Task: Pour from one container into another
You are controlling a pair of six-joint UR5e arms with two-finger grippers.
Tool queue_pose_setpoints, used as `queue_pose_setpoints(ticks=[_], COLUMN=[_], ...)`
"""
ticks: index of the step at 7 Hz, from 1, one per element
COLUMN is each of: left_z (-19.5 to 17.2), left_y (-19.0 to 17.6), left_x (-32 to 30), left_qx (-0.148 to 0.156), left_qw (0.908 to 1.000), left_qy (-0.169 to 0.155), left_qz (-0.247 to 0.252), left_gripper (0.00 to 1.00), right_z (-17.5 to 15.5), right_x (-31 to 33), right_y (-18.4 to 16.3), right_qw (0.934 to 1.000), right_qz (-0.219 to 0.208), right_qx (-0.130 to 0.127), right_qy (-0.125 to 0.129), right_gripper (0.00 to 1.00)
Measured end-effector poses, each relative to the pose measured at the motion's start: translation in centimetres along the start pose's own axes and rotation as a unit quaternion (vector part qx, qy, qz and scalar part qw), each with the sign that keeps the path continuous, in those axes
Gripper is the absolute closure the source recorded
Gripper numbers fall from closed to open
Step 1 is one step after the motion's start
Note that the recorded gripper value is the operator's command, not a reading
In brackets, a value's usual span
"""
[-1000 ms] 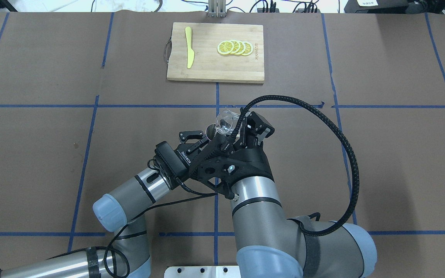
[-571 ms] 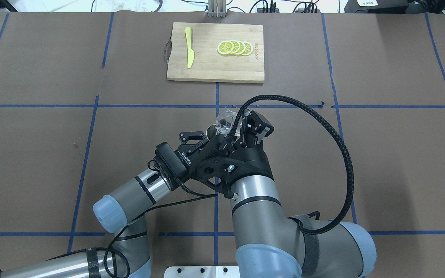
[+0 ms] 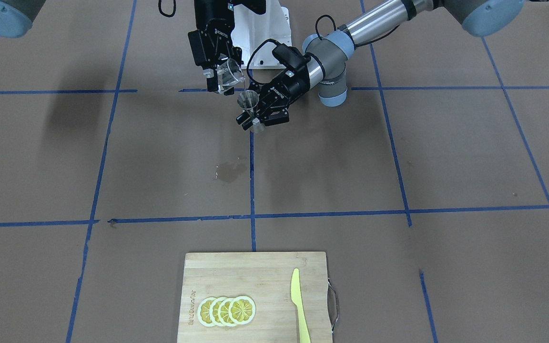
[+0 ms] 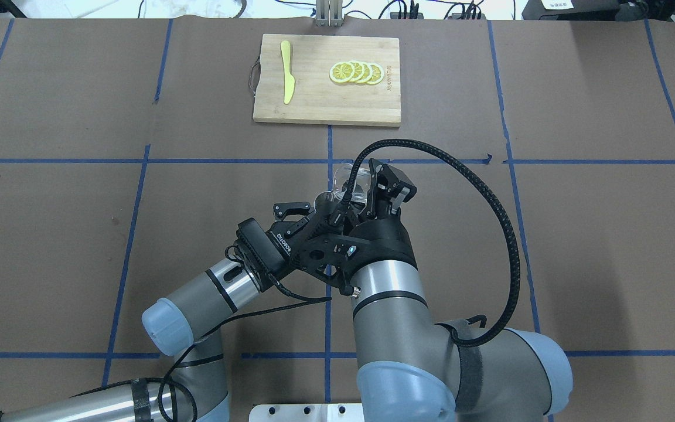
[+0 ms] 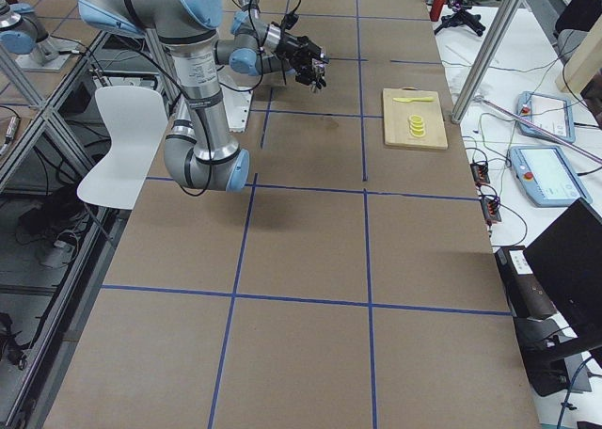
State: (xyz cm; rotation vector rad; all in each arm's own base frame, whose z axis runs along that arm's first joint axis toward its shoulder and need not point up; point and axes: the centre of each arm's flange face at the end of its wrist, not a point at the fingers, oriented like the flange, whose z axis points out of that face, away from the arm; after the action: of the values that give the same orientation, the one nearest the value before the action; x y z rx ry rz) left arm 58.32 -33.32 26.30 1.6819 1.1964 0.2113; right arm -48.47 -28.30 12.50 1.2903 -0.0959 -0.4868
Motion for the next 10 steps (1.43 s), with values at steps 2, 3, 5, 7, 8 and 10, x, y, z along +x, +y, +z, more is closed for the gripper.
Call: queue_pose_setpoints(ticks=[2, 3, 5, 7, 8, 10], left_z=[-0.08, -0.11, -0.15, -0.16, -0.16, -0.18], left_y=[0.04, 0.07, 0.10, 0.11, 0.11, 0.14], left_x=[0.29, 0.40, 0.45, 0.45, 0.45, 0.44], left_qx=[0.000, 0.000, 0.000, -0.001, -0.001, -0.001], left_qw=[1.0000, 1.0000, 1.0000, 1.0000, 1.0000, 1.0000], left_qy=[0.001, 0.002, 0.002, 0.002, 0.002, 0.002], left_qz=[-0.001, -0.002, -0.002, -0.002, -0.002, -0.002], left_gripper=[1.00, 1.00, 1.00, 1.00, 1.00, 1.00], right_z=[0.18, 0.24, 0.34, 0.30, 0.30, 0.37], right_x=[0.22, 0.26, 0.20, 0.20, 0.19, 0.12], right_y=[-0.27, -0.34, -0.35, -0.59, -0.66, -0.59], right_qw=[0.9999, 0.9998, 0.9991, 0.9980, 0.9976, 0.9966], right_qz=[-0.014, -0.021, -0.041, -0.060, -0.067, -0.079], right_qx=[-0.003, -0.005, -0.011, -0.016, -0.018, -0.022], right_qy=[0.002, 0.003, 0.005, 0.006, 0.007, 0.008], right_gripper=[1.00, 1.00, 1.00, 1.00, 1.00, 1.00])
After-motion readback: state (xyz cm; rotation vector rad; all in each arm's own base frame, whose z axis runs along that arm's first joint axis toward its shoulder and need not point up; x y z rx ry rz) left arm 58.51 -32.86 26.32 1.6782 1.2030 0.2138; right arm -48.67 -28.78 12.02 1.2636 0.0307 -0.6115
